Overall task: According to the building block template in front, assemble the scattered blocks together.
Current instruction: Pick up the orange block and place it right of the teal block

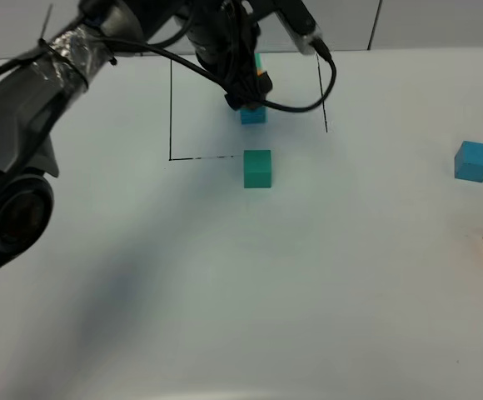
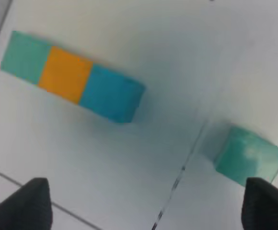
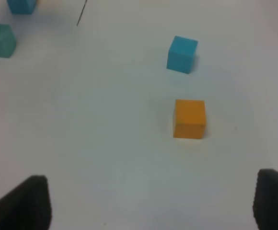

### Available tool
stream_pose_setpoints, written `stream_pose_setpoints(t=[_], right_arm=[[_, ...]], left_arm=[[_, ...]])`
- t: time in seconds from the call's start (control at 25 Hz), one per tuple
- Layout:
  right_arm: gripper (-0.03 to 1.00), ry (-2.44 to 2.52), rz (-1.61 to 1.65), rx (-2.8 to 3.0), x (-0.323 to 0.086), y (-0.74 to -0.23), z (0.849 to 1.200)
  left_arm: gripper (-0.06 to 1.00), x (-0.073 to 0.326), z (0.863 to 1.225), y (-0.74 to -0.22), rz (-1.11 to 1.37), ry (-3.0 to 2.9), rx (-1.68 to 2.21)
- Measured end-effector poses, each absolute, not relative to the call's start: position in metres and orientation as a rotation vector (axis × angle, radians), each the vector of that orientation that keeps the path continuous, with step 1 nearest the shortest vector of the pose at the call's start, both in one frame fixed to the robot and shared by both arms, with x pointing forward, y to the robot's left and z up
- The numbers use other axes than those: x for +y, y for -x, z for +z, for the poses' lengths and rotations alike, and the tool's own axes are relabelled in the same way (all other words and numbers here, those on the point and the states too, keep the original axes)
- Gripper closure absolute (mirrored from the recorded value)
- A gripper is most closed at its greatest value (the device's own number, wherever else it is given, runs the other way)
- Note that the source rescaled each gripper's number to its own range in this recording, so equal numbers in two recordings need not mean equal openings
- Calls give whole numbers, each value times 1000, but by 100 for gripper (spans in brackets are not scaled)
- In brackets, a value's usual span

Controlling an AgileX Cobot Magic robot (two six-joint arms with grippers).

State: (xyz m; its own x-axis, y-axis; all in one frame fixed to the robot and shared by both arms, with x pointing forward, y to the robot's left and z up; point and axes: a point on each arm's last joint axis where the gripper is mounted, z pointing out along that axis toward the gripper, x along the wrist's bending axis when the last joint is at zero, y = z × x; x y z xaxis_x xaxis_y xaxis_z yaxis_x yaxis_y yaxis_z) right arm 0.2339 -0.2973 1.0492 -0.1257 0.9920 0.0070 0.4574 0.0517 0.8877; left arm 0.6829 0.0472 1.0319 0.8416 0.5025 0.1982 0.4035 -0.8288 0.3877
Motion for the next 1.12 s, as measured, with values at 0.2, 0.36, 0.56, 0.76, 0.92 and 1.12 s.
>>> stream_pose_setpoints(t=[0.2, 0.36, 0.56, 0.76, 0.92, 1.12], right_arm=[[25, -1473, 1019, 1664, -297, -234, 1049], [25, -1473, 1019, 1664, -297, -234, 1049], [25, -1474, 1019, 1664, -297, -234, 1049], [25, -1476, 1020, 1663, -297, -234, 1049], [25, -1476, 1020, 1663, -297, -234, 1049], [25, -1476, 1020, 1663, -297, -234, 1049]], left_arm=[[15, 97, 1060, -692, 388, -2605, 954], [15, 141, 1071, -701, 324, -2510, 1128], [15, 196, 1092, -706, 300, -2348, 1289], [15, 245, 1108, -688, 287, -2274, 1425], [15, 275, 1118, -662, 306, -2197, 1539], [15, 282, 1135, -622, 372, -2136, 1549]])
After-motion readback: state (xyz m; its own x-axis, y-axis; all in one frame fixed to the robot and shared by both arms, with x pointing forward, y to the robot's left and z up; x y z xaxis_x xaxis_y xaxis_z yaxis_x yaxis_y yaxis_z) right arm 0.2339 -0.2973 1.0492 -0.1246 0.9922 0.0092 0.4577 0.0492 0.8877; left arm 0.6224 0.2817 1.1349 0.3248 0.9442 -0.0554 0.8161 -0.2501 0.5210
